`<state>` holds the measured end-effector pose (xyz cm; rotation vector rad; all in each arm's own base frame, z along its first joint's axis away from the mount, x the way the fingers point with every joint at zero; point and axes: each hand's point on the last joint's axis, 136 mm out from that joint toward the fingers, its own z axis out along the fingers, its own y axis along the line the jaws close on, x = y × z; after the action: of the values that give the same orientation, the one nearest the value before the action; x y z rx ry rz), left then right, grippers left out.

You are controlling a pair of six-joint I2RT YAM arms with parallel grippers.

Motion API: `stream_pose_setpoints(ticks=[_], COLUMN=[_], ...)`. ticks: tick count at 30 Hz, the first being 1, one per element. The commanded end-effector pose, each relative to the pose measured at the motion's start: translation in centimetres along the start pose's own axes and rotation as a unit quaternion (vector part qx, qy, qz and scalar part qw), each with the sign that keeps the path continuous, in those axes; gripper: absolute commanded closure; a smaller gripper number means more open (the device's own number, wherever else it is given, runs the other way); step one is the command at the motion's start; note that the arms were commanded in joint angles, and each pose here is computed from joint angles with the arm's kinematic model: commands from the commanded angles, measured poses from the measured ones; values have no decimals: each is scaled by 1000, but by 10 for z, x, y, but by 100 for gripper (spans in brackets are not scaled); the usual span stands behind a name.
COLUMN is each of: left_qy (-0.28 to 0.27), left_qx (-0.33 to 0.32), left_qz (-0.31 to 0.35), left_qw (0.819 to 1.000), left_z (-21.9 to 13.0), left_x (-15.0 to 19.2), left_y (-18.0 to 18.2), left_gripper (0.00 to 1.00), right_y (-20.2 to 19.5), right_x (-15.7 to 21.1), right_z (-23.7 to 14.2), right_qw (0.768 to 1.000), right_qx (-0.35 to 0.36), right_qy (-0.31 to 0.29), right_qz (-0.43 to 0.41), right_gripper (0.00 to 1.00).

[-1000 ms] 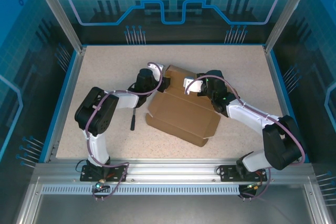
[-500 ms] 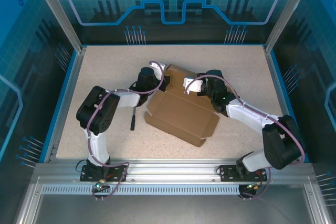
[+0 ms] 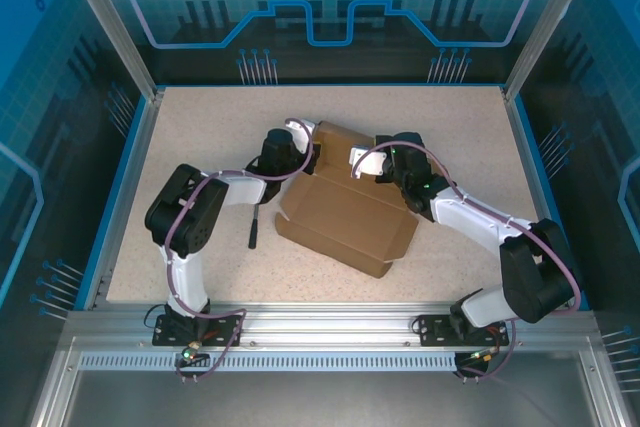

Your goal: Fold the paper box

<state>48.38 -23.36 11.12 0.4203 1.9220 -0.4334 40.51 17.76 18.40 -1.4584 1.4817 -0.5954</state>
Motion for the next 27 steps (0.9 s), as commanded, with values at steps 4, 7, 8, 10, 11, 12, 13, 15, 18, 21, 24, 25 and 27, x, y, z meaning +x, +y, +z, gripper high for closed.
stream_pose_setpoints(ticks=[4,7,8,10,11,12,13,15,18,21,24,25,27], left_qy=[-8,-7,-6,-6,-7,-6,-5,-4,-6,-8,-6,-6,-6], left_qx=[-31,-51,-57,-71,-76,-81,-84,-89,-97,-100,-98,-95,-93], left_qz=[8,5,4,0,-3,-5,-7,-11,-21,-32,-41,-44,-51], left_qw=[999,999,998,997,997,997,996,996,995,994,994,994,994], left_z=[-17,-23,-24,-28,-29,-31,-31,-32,-36,-39,-39,-40,-40], left_x=[-8,-9,-8,-7,-8,-7,-5,-2,-1,-1,1,2,1], left_y=[11,17,19,23,25,26,28,29,32,32,32,31,30], left_gripper=[100,100,100,100,100,100,100,100,100,100,100,100,100], right_y=[-21,-25,-26,-26,-27,-27,-28,-33,-41,-49,-52,-53,-55], right_x=[-24,-36,-40,-48,-52,-57,-61,-66,-68,-68,-60,-56,-49], right_z=[-9,-14,-16,-22,-25,-30,-35,-46,-66,-87,-101,-106,-112], right_qw=[1000,999,999,998,997,996,995,991,978,960,939,930,909], right_qx=[10,9,8,3,2,0,0,-4,-13,-19,-33,-35,-35], right_qy=[-18,-27,-28,-33,-37,-43,-47,-53,-62,-69,-47,-38,-25], right_qz=[20,33,39,53,63,74,89,126,199,271,340,365,414], right_gripper=[40,26,23,16,14,12,10,6,0,0,0,0,0])
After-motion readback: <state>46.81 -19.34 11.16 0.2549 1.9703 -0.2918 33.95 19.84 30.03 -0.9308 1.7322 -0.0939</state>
